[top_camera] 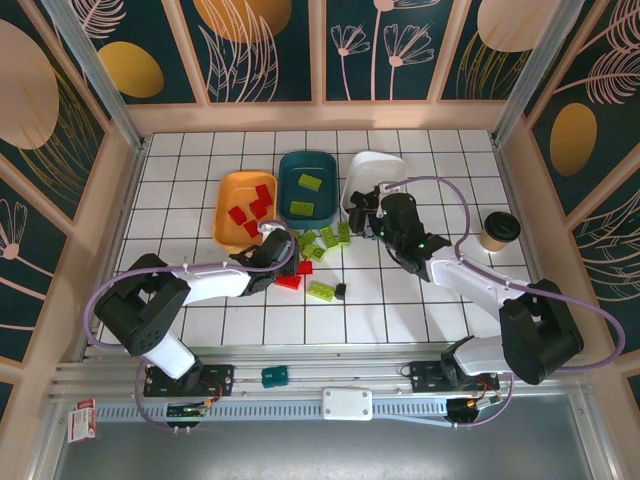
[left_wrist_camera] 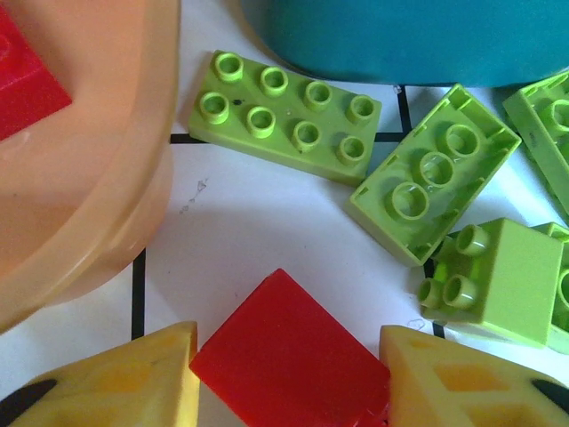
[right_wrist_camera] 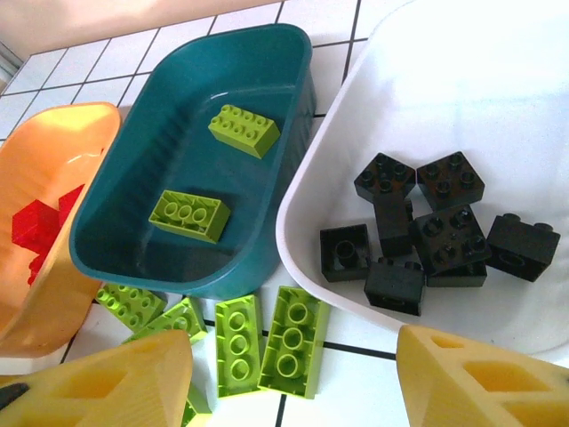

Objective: Sort the legos into containers by color
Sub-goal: Pick up the lego from the center of the table, then place the lego in the container.

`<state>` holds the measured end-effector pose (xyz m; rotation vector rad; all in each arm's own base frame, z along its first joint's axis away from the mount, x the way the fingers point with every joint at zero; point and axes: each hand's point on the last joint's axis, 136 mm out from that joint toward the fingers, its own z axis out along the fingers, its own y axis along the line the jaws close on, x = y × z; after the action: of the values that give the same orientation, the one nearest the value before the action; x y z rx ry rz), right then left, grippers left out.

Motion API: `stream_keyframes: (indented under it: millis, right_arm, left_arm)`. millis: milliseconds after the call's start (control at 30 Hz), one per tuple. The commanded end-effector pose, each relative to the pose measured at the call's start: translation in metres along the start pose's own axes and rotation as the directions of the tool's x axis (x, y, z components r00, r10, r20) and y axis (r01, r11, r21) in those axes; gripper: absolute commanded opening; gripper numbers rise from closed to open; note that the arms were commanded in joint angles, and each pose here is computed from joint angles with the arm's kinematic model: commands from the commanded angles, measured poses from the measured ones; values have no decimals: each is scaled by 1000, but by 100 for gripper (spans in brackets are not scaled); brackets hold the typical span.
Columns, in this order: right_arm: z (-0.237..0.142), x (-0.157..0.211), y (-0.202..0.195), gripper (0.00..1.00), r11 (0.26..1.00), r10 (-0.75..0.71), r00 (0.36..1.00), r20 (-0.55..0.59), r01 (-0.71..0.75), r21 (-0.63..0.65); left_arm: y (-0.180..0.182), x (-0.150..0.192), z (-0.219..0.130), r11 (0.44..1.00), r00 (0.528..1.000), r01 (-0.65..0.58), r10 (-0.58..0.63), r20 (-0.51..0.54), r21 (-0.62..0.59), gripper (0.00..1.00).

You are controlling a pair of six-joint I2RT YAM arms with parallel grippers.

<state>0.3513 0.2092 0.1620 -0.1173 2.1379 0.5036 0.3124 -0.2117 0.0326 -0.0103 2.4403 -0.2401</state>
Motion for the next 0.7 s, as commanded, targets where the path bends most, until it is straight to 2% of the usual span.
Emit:
stream_keyframes:
  millis: [0,200,333,400,500,667]
  right_arm:
    - [-8,-8,2,63,1000,9,999,48,-9,-1]
    - [-9,-8,0,63,1000,16,998,53,-17,2]
    - [-10,-9,-1,63,1000,25,998,61,-25,3]
    - [-11,-7,0,63,1000,27,998,59,-27,1]
    - [-11,-5,0,63,999,35,998,54,-35,-3]
    - [-12,4,6,63,1000,27,999,34,-27,-12]
  left_arm:
    - [8,10,2,1000,999,-7,6,-32,-22,45]
    - [-12,-14,-29,995,999,37,-39,18,92,40]
    - [-29,-48,-64,981,992,60,-79,94,186,40]
    - [-29,-72,-82,981,982,60,-91,164,187,43]
    - [-1,-104,-88,989,966,104,-126,226,108,43]
    - [65,-133,-61,963,928,268,-265,260,23,40]
